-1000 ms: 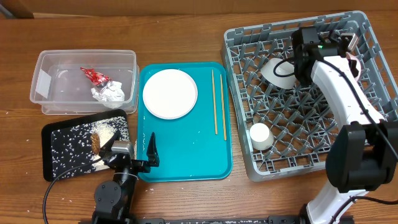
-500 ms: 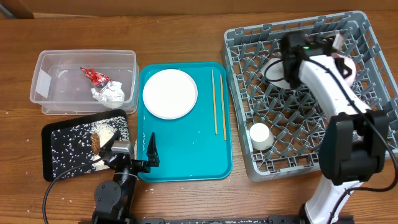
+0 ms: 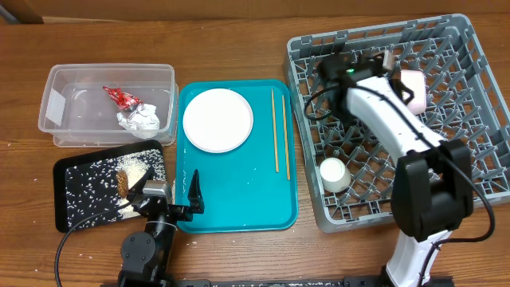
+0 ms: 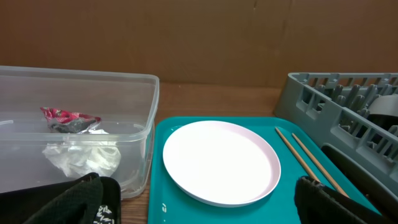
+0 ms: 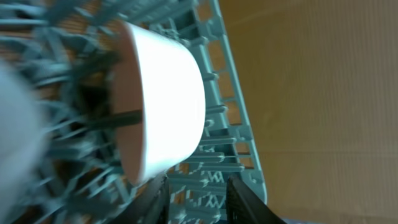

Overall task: Sort waste into correct bins and load items into the dishwasher
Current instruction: 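Reach the right gripper to the white plate rim on the teal tray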

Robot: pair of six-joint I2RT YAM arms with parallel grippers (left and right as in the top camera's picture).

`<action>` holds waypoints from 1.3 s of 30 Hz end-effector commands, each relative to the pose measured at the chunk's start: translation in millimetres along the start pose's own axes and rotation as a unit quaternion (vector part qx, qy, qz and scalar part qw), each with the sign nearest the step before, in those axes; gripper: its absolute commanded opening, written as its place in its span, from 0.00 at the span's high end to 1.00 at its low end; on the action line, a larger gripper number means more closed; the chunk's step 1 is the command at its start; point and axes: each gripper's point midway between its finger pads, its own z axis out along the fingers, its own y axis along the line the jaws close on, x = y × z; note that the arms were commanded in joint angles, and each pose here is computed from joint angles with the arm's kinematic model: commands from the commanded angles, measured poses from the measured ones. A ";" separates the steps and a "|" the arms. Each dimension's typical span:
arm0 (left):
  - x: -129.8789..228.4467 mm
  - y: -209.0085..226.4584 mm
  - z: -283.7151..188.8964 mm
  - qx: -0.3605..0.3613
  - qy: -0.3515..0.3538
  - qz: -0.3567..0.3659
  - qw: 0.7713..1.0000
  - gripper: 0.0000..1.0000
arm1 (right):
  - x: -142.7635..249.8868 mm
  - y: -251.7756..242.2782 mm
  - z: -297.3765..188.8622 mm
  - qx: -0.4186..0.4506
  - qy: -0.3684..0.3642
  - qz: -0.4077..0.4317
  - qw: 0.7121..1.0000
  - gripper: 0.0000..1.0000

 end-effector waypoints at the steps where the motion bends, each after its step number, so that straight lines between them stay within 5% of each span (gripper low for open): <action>1: -0.8 0.5 -0.3 0.000 -0.004 -0.004 1.000 0.00 | -7.5 -2.7 -38.6 -0.030 -0.041 0.044 0.998 0.63; 6: -0.8 0.6 -0.3 0.000 -0.004 -0.004 1.000 0.00 | -6.0 20.5 -90.9 -0.146 -0.057 0.062 0.986 0.46; 10: -0.8 0.6 -0.3 0.000 -0.004 -0.004 1.000 0.00 | 7.1 73.5 -143.3 -0.333 -0.012 0.053 0.941 0.38; 16: -0.8 0.6 -0.3 0.000 -0.004 -0.004 1.000 0.00 | 23.0 146.1 -257.5 -0.656 0.050 -0.017 0.753 0.48; 19: -0.8 0.6 -0.3 0.000 -0.004 -0.004 1.000 0.00 | 9.5 156.9 -284.1 -0.707 0.037 -0.002 0.706 0.48; 25: -0.8 0.6 -0.3 0.000 -0.004 -0.004 1.000 0.00 | -15.0 201.1 -237.6 -0.623 0.072 0.124 0.769 0.47; 35: -0.8 0.6 -0.3 0.000 -0.004 -0.004 1.000 0.00 | 10.3 279.5 -223.3 -0.621 0.151 0.132 0.758 0.55; 39: -0.8 0.6 -0.3 0.000 -0.004 -0.004 1.000 0.00 | 19.9 294.7 -217.2 -0.614 0.170 0.131 0.759 0.77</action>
